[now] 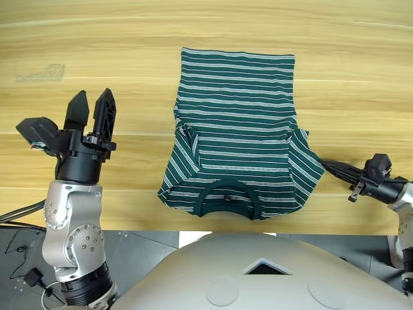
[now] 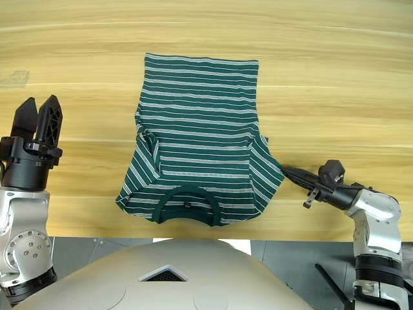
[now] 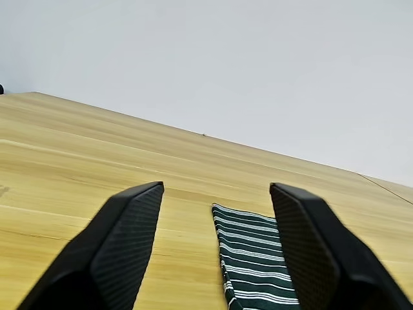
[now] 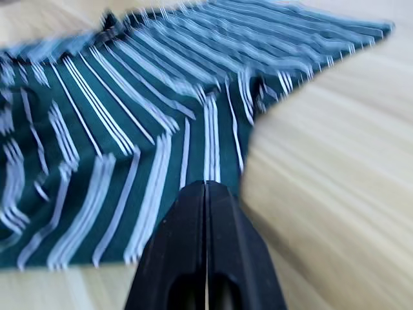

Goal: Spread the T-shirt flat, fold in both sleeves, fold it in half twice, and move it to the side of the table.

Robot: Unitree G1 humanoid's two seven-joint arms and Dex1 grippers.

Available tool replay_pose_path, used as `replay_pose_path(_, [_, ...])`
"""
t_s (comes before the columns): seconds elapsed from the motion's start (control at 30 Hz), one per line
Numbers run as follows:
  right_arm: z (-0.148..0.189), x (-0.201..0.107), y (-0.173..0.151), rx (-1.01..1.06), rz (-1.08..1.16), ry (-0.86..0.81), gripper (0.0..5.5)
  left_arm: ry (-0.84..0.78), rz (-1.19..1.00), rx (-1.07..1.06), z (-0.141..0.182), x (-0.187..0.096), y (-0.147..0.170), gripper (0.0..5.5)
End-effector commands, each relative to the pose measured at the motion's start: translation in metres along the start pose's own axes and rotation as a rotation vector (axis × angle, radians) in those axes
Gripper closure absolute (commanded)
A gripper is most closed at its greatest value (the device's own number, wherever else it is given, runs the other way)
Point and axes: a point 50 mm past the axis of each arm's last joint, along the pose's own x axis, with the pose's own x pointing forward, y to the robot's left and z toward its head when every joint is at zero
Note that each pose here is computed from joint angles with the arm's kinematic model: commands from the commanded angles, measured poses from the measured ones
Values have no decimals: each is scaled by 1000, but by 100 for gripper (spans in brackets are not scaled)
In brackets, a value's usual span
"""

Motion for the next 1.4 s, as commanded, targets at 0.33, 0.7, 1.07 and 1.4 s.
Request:
replay_pose_path(0.33, [5, -17, -16, 148, -57, -111, 462, 8, -5, 7, -2, 2, -1, 243])
replay_pose_path(0.7, [-20, -28, -22, 192, -109, -1, 280, 13, -3, 4, -3, 0, 1, 243])
replay_pose_path(1.07, [-20, -5, -17, 158, -81, 10, 300, 29, -2, 23, -8, -1, 2, 243])
replay_pose_path(1.4, [-19, 1, -9, 166, -37, 59, 479, 37, -6, 44, -11, 0, 1, 243])
